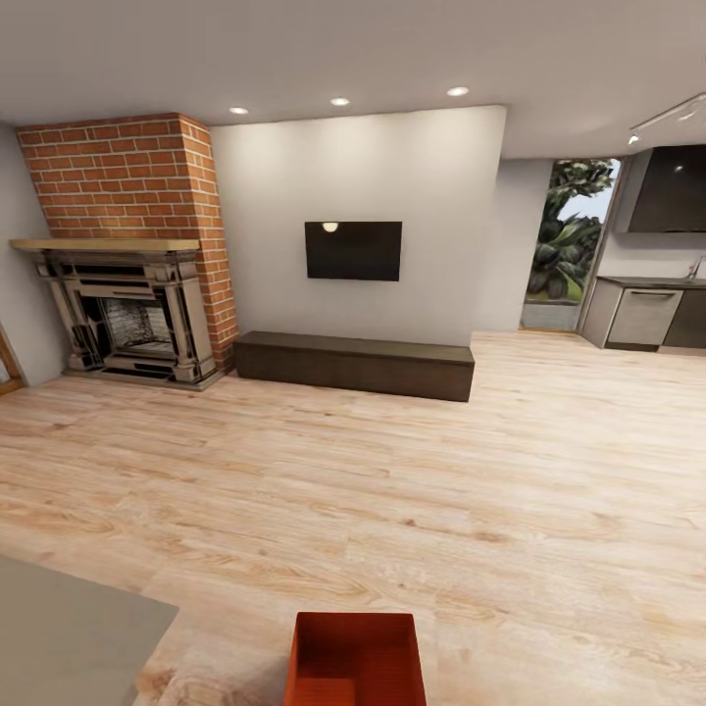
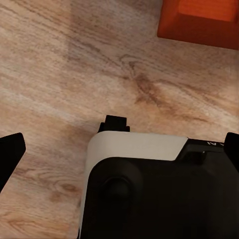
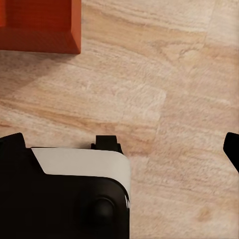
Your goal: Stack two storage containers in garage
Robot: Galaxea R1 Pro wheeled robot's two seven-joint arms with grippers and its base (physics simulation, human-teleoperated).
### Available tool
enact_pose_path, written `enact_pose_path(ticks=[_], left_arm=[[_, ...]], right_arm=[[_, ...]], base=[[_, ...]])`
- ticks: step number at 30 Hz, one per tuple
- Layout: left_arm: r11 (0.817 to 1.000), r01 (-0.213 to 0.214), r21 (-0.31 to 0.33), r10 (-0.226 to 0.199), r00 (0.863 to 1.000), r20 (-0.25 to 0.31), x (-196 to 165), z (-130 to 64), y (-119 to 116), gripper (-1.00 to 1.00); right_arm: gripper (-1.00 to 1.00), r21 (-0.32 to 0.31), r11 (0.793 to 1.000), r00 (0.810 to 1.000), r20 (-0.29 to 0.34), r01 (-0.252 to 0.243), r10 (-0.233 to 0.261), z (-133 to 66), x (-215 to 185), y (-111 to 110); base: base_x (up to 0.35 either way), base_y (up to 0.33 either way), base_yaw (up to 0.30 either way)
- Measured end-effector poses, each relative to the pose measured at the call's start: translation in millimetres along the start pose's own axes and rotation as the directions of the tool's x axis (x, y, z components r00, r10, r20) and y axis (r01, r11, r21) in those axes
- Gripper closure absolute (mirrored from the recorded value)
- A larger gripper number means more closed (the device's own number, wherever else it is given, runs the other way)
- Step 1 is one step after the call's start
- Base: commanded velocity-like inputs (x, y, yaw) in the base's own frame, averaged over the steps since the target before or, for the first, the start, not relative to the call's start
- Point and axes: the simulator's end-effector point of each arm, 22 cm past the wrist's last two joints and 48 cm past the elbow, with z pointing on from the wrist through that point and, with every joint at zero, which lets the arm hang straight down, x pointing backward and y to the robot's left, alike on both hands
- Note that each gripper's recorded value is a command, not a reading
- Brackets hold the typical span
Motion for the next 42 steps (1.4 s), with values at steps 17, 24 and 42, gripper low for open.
enact_pose_path(ticks=[17, 24, 42], left_arm=[[1.000, 0.000, 0.000, 0.000, 1.000, 0.000, -0.1, 0.0, 0.2, -1.00], [1.000, 0.000, 0.000, 0.000, 1.000, 0.000, -0.1, 0.0, 0.2, -1.00], [1.000, 0.000, 0.000, 0.000, 1.000, 0.000, -0.1, 0.0, 0.2, -1.00]], right_arm=[[-1.00, 0.000, 1.000, 1.000, 0.000, 0.000, 0.000, 0.0, 0.0, 0.0], [-1.00, 0.000, 1.000, 1.000, 0.000, 0.000, 0.000, 0.0, 0.0, -0.1], [-1.00, 0.000, 1.000, 1.000, 0.000, 0.000, 0.000, 0.0, 0.0, 0.0]], base=[[0.000, 0.000, 0.000], [0.000, 0.000, 0.000], [0.000, 0.000, 0.000]])
